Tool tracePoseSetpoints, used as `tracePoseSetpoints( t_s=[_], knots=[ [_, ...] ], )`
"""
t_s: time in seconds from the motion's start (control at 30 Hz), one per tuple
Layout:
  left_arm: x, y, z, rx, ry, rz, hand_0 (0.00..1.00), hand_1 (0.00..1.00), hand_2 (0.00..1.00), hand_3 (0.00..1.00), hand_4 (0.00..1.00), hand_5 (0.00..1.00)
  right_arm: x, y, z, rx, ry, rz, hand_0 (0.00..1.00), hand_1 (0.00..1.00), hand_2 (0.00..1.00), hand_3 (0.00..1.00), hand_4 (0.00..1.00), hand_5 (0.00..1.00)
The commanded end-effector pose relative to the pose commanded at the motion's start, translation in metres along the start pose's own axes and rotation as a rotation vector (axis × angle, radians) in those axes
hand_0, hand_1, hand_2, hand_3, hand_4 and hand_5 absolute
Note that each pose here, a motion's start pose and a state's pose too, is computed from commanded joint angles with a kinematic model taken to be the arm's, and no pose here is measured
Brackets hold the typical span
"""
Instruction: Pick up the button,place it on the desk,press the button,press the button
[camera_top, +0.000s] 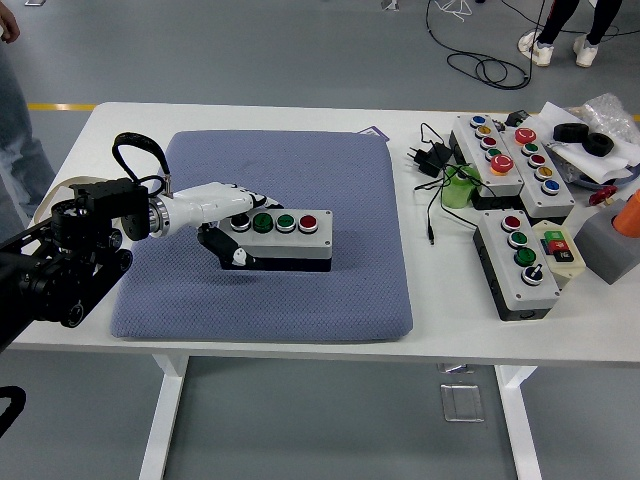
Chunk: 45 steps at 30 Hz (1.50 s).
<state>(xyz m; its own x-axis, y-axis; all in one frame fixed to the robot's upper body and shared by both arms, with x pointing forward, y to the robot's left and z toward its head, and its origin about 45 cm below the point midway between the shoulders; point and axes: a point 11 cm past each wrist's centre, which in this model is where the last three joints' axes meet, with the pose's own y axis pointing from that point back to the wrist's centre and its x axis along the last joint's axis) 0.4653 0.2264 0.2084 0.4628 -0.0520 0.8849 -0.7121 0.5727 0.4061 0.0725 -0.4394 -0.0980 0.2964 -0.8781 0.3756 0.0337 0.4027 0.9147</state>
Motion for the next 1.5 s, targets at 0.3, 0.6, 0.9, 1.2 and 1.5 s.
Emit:
tracePoseSetpoints(
  t_s=[0.3, 0.6, 0.9, 1.2, 1.5],
  knots=[
    [0.014, 0.008, 0.006, -0.023, 0.122, 0.06, 0.985, 0.972, 0.998, 0.998, 0.998, 0.655, -0.001, -0.001, 0.003, -0.004, -0.003, 0.0, 0.65, 0.637, 0.671, 0.582, 0.381, 0.242],
    [0.08, 0.035, 0.028, -0.001, 0.159, 0.304, 0.388, 0.551, 0.748, 0.959, 0.871, 0.906, -0.001, -0.001, 0.006, -0.009, -0.002, -0.001, 0.65, 0.637, 0.671, 0.582, 0.381, 0.243],
    [0.096, 0.045, 0.053, 0.045, -0.019, 0.351, 0.02, 0.026, 0.083, 0.948, 0.405, 0.002, -0.001, -0.001, 0.005, -0.008, -0.005, -0.001, 0.649, 0.637, 0.669, 0.582, 0.38, 0.244],
    [0.097, 0.045, 0.056, 0.06, -0.043, 0.34, 0.01, 0.002, 0.058, 0.954, 0.237, 0.002, -0.001, -0.001, 0.003, -0.006, -0.006, -0.001, 0.649, 0.638, 0.669, 0.582, 0.381, 0.244],
    [0.091, 0.043, 0.057, 0.063, -0.059, 0.334, 0.021, 0.002, 0.012, 0.946, 0.247, 0.002, 0.0, -0.001, 0.003, -0.005, -0.005, 0.0, 0.649, 0.637, 0.669, 0.582, 0.381, 0.243]
  ],
)
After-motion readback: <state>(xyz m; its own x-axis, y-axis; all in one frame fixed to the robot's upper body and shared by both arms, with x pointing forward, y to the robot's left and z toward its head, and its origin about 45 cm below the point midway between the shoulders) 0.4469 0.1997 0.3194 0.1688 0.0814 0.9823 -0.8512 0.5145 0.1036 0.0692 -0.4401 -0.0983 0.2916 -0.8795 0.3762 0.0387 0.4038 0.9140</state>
